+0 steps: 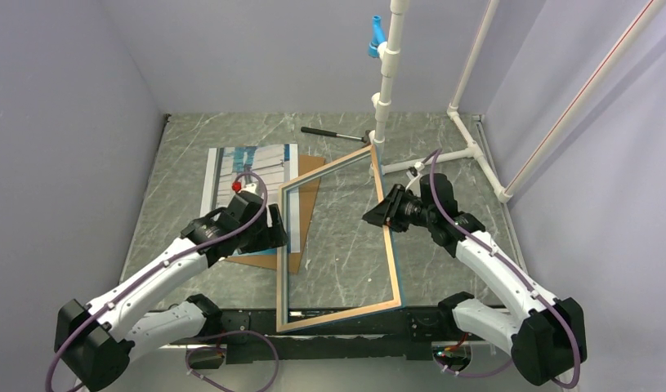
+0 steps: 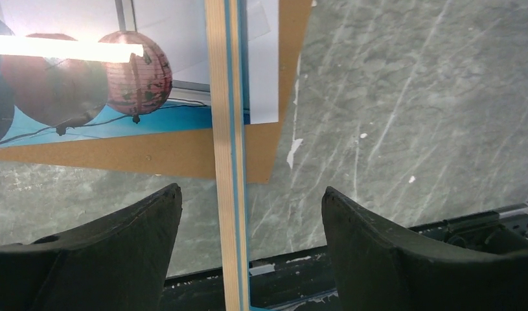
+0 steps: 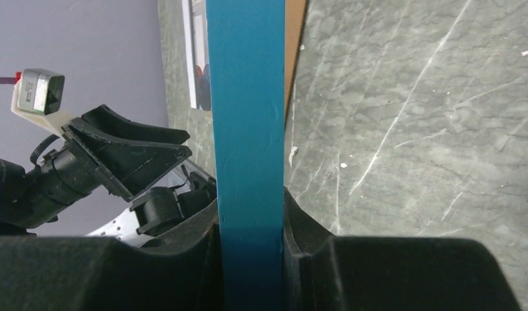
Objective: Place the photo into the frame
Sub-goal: Turn over the photo frame at the center of the board.
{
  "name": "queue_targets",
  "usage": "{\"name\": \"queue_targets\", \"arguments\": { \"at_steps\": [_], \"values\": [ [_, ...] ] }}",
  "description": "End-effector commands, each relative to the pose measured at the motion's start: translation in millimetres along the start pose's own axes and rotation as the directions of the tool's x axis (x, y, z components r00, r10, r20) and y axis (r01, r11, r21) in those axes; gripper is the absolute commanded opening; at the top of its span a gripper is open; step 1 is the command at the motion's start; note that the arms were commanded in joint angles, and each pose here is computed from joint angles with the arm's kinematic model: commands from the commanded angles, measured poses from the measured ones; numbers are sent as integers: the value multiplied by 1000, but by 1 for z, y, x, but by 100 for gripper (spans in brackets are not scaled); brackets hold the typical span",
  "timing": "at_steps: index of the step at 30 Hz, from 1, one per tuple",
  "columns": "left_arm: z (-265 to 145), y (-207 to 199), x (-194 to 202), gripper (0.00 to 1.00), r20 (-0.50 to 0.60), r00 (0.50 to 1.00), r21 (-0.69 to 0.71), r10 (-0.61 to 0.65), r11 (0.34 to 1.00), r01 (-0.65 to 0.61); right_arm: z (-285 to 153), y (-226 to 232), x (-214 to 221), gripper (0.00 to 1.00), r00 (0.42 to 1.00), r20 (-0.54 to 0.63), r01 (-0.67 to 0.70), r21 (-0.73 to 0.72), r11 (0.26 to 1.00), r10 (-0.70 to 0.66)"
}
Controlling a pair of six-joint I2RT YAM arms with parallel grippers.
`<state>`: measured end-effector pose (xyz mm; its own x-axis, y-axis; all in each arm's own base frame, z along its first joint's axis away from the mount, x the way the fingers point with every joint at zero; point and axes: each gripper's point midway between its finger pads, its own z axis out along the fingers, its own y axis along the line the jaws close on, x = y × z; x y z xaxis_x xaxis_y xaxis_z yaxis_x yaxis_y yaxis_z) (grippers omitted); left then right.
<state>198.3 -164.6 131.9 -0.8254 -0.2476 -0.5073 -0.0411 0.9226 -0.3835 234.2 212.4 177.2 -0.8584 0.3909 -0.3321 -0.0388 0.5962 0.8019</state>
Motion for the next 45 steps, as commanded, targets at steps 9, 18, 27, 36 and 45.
{"name": "queue_targets", "arguments": {
  "at_steps": [9, 18, 27, 36, 45],
  "values": [
    [52, 17, 31, 80, -119, 992, -35, -46, 998, 42, 24, -48, -30, 58, 983, 95, 139, 165, 976, -156],
    [75, 23, 48, 74, -184, 982, -57, -52, 998, 42, 35, -80, -24, 92, 985, 4, 166, 277, 947, -174],
    [99, 33, 70, 28, -260, 965, -90, -42, 996, 19, 27, -97, -14, 100, 984, 4, 167, 324, 931, -178],
    [87, 27, 53, 0, -228, 974, -93, 3, 995, -25, 12, -116, -24, 100, 974, 17, 195, 445, 874, -226],
    [77, 7, 31, 0, -177, 984, -48, -10, 999, 2, 3, -118, -38, 100, 972, 44, 185, 468, 864, -232]
  ]
}}
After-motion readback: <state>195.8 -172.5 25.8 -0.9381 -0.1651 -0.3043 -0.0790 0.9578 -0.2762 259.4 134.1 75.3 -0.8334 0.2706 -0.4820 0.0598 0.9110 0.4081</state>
